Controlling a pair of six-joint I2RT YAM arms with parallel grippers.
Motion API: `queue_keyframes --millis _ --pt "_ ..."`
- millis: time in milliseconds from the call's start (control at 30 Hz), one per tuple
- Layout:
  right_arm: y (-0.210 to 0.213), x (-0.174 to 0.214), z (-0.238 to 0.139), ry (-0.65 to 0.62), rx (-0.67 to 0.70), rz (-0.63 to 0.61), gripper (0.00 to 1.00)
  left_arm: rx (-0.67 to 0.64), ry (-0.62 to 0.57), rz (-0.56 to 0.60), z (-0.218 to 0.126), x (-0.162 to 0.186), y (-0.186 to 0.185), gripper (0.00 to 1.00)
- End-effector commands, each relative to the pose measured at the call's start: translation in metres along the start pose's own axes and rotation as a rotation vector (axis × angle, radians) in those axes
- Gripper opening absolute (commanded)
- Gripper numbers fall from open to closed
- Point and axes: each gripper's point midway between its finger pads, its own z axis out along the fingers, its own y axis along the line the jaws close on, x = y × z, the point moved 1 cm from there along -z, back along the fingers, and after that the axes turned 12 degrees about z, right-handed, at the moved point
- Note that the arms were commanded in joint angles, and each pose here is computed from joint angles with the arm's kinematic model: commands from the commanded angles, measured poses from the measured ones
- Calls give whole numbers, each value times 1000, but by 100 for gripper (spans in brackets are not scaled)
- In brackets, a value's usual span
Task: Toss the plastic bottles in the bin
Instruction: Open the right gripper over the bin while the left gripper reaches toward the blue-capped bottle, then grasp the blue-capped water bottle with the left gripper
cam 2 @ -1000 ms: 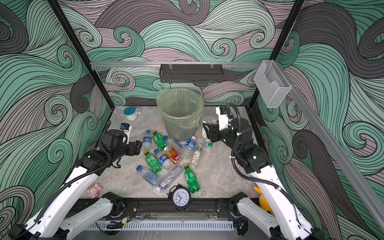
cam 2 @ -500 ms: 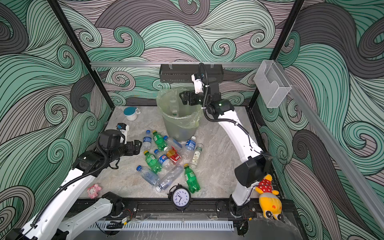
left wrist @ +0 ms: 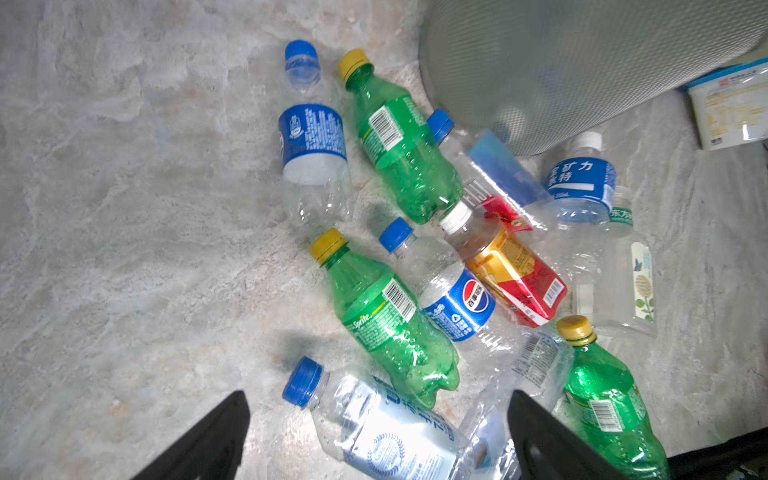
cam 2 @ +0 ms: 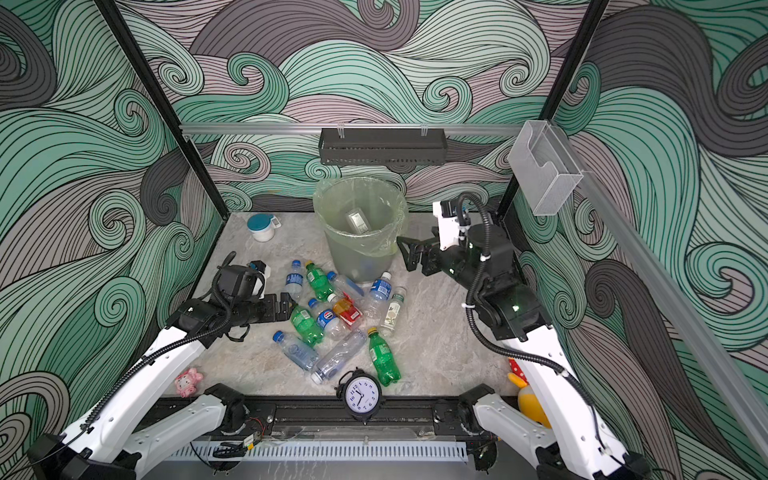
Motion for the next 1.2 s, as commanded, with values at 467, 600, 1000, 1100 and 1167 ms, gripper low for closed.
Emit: queue_keyframes --millis 467,600,1000,1100,1167 --pt "-91 129 9 240 265 182 99 -158 199 -198 27 92 -4 99" --pt "-96 133 12 254 272 187 99 -165 222 -191 39 108 -19 99" --pt "-98 141 16 268 265 206 99 -133 205 -210 66 113 -65 99" --pt "-99 142 17 272 269 206 99 -138 207 -219 69 118 -63 99" --pt "-99 142 18 276 269 208 99 -148 198 -231 72 120 -59 98"
